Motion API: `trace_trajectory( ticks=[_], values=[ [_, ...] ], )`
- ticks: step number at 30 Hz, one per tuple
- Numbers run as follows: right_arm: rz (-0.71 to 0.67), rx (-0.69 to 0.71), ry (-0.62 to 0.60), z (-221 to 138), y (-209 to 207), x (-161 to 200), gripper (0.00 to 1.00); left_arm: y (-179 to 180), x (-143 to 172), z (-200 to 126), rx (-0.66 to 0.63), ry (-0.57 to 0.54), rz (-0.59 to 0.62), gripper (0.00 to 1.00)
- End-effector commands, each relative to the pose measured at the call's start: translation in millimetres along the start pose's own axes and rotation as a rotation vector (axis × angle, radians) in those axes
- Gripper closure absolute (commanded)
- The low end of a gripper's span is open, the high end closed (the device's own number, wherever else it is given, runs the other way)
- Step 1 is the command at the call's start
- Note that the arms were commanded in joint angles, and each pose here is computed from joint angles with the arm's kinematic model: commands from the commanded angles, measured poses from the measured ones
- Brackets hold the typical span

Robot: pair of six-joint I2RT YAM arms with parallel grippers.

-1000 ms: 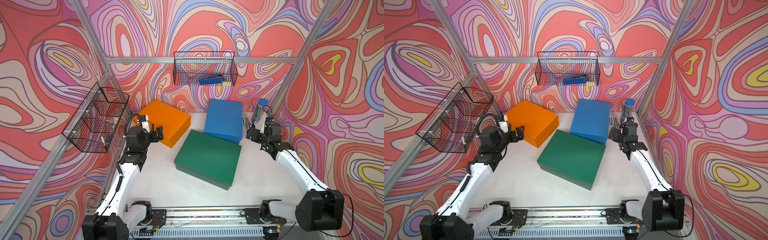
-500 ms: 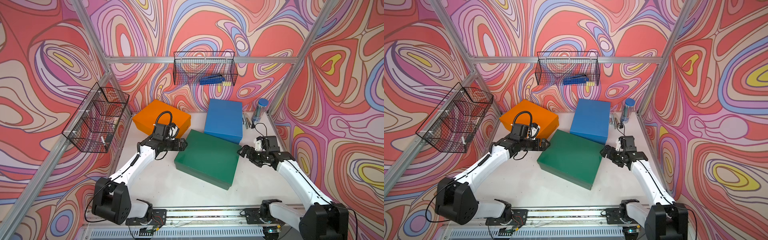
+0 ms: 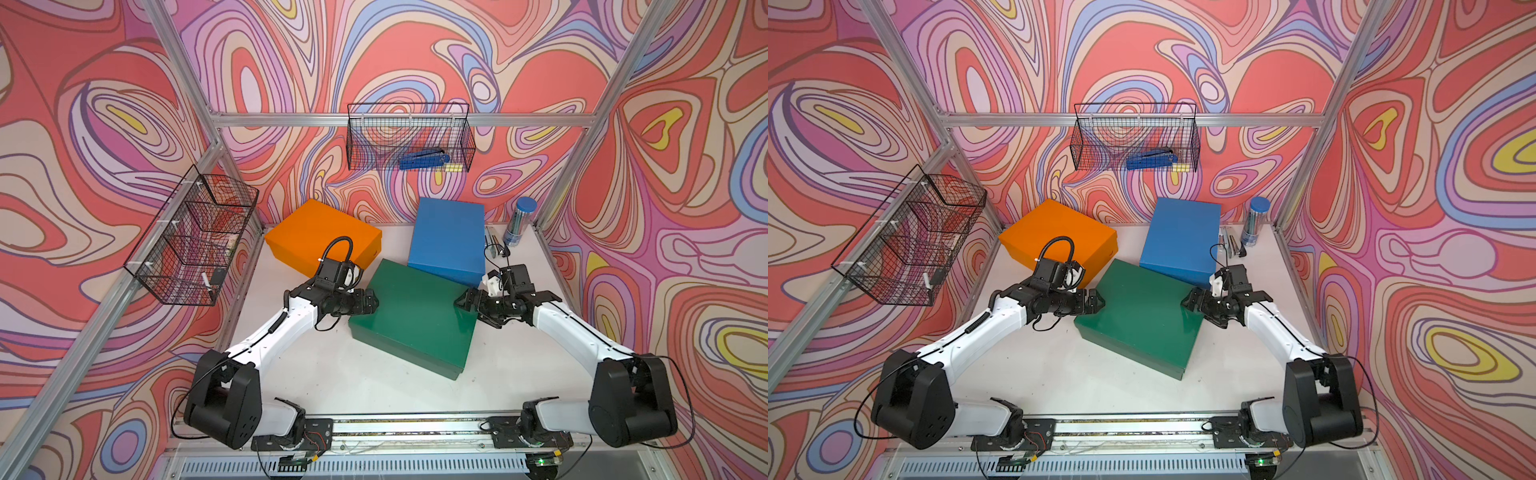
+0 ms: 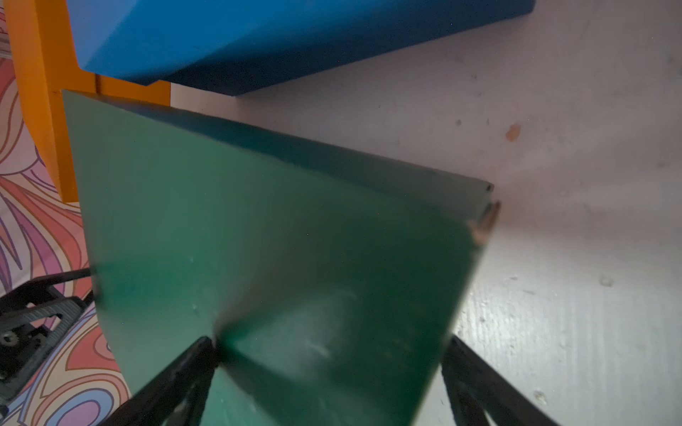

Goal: Stack the shoeboxes
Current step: Adjust the shoebox at the center of the board.

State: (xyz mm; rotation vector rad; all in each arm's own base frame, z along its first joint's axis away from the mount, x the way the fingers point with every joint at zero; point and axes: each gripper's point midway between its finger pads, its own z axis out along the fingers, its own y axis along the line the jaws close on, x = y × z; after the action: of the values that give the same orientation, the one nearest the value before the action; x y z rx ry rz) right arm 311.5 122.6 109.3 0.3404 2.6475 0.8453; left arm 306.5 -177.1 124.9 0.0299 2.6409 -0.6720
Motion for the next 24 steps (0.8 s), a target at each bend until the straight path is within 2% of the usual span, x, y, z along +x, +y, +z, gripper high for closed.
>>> trace_trajectory(
  ticks=[1,8,15,24],
  values=[
    [-0.044,-0.012,-0.013,1.5,8.8,-10.2,0.03,-8.3,19.2,1.0,0.026,0.035,-0.028,0.09],
    [-0.056,-0.034,0.015,14.0,13.7,-9.6,0.05,-11.3,57.6,-7.5,0.006,0.079,-0.004,0.13],
    [-0.093,-0.054,0.033,28.5,27.0,-19.2,0.05,1.1,79.3,-28.0,-0.023,0.069,-0.056,0.14],
    [-0.126,-0.046,0.042,41.0,33.8,-30.2,0.06,9.2,87.0,-28.9,-0.047,0.071,-0.083,0.14]
  ],
)
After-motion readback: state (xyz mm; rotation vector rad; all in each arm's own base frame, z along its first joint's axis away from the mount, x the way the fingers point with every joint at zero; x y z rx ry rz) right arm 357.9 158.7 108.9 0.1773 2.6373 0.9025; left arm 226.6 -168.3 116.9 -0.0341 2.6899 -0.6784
